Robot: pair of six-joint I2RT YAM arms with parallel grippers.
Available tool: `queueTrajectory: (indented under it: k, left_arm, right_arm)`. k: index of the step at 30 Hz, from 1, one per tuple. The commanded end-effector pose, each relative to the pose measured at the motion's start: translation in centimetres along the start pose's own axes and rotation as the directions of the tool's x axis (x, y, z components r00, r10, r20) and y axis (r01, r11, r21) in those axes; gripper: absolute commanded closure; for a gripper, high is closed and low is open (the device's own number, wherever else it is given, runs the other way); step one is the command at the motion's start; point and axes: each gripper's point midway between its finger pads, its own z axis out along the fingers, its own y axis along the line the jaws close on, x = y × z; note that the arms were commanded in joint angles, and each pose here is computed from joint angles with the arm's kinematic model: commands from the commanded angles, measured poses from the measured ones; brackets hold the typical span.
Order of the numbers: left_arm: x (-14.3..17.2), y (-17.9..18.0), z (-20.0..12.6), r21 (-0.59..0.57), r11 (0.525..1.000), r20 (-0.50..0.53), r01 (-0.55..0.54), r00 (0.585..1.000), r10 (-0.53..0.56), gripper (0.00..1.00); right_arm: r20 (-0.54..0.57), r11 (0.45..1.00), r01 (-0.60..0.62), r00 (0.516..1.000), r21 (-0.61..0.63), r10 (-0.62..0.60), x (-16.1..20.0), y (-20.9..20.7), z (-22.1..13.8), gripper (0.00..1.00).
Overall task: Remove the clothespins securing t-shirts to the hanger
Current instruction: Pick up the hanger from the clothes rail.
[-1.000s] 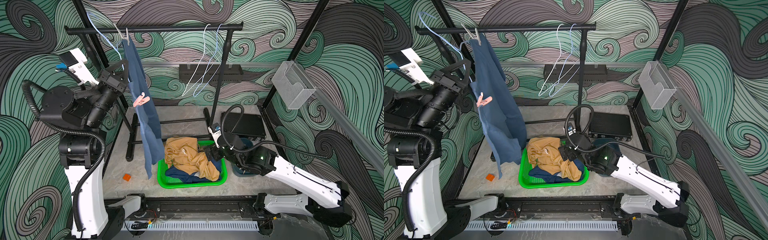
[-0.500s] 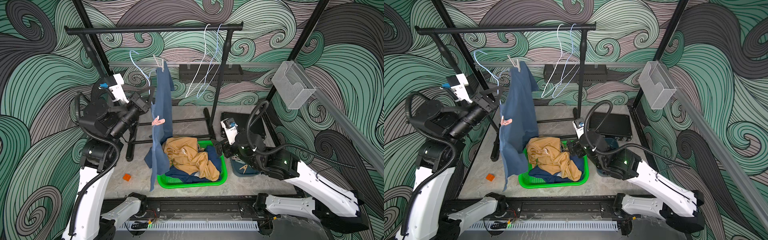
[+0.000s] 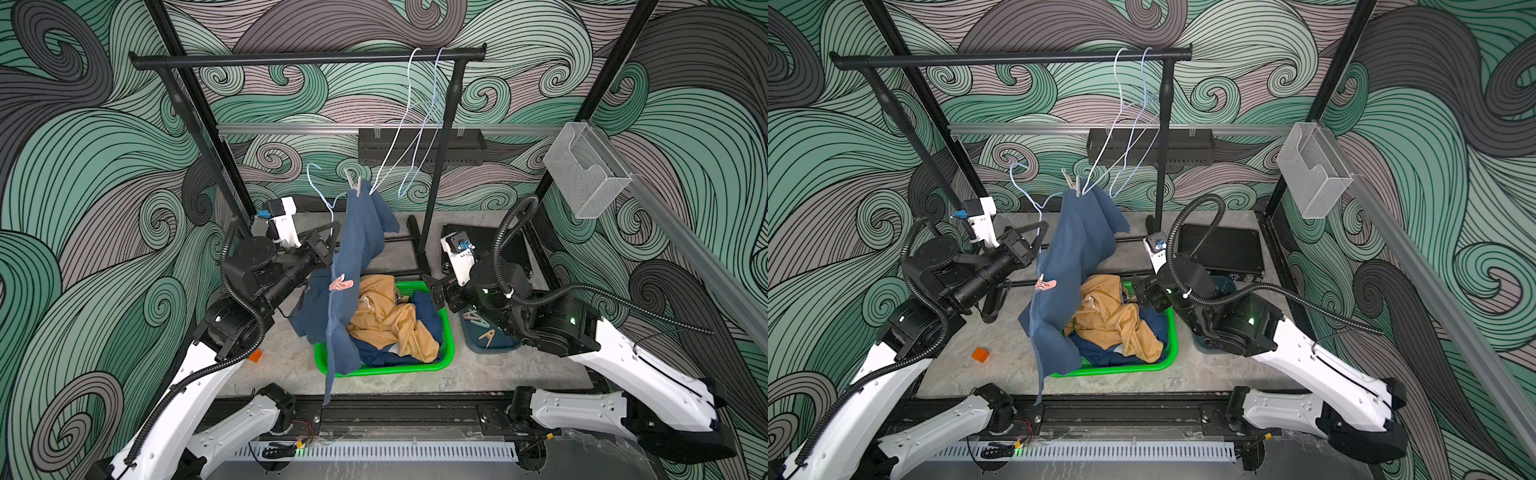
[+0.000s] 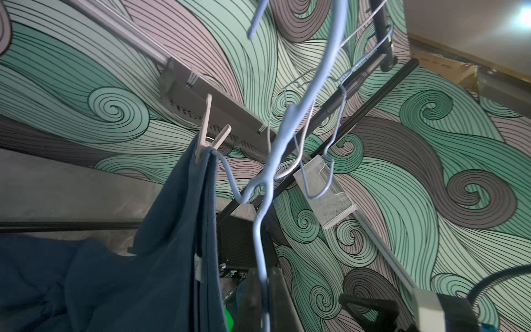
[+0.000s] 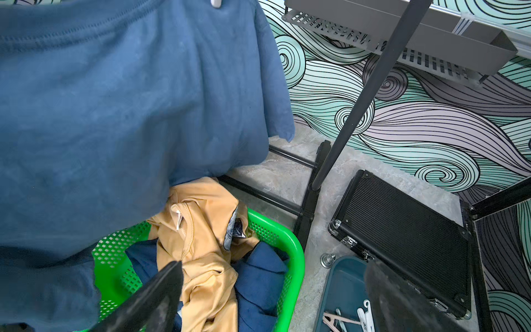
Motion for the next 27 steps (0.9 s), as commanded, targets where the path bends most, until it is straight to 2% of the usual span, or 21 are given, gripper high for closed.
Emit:
queueTrajectory:
  k: [1, 5, 10, 17, 22, 27]
  left_arm:
    - [-1.3, 1.2, -0.5, -0.061, 0.997, 0.102, 0.044, 0.994, -0.037, 1.0]
    - [-0.3, 2.2, 0.7, -0.097, 0.994, 0.083, 0.054, 0.995, -0.046, 1.0]
    - [0.3, 2.4, 1.4, -0.109, 0.992, 0.073, 0.062, 0.996, -0.054, 1.0]
    - [0.0, 2.2, 2.5, -0.128, 0.99, 0.08, 0.059, 0.996, -0.049, 1.0]
    - [0.7, 0.7, 3.0, -0.062, 0.998, 0.024, 0.023, 0.999, -0.022, 1.0]
    - [2.1, -0.7, 3.0, 0.046, 0.999, -0.033, 0.024, 0.999, -0.022, 1.0]
  right_arm:
    - [-0.02, 0.999, -0.016, 1.0, -0.033, 0.015, 0.0, 0.5, -0.3, 0.01]
    - [-0.027, 0.992, -0.061, 0.998, -0.108, 0.059, -0.3, 2.3, -0.5, 0.01]
    - [0.011, 0.982, -0.064, 0.998, -0.178, 0.068, -3.0, 4.9, -1.4, 0.01]
    - [0.084, 0.968, 0.054, 0.996, -0.246, -0.034, -4.8, 10.9, -2.1, 0.02]
    - [0.145, 0.974, 0.061, 0.989, -0.216, -0.03, -7.8, 9.9, -3.2, 0.05]
    - [0.144, 0.937, 0.0, 0.988, -0.35, 0.054, -10.2, 11.1, -3.6, 0.14]
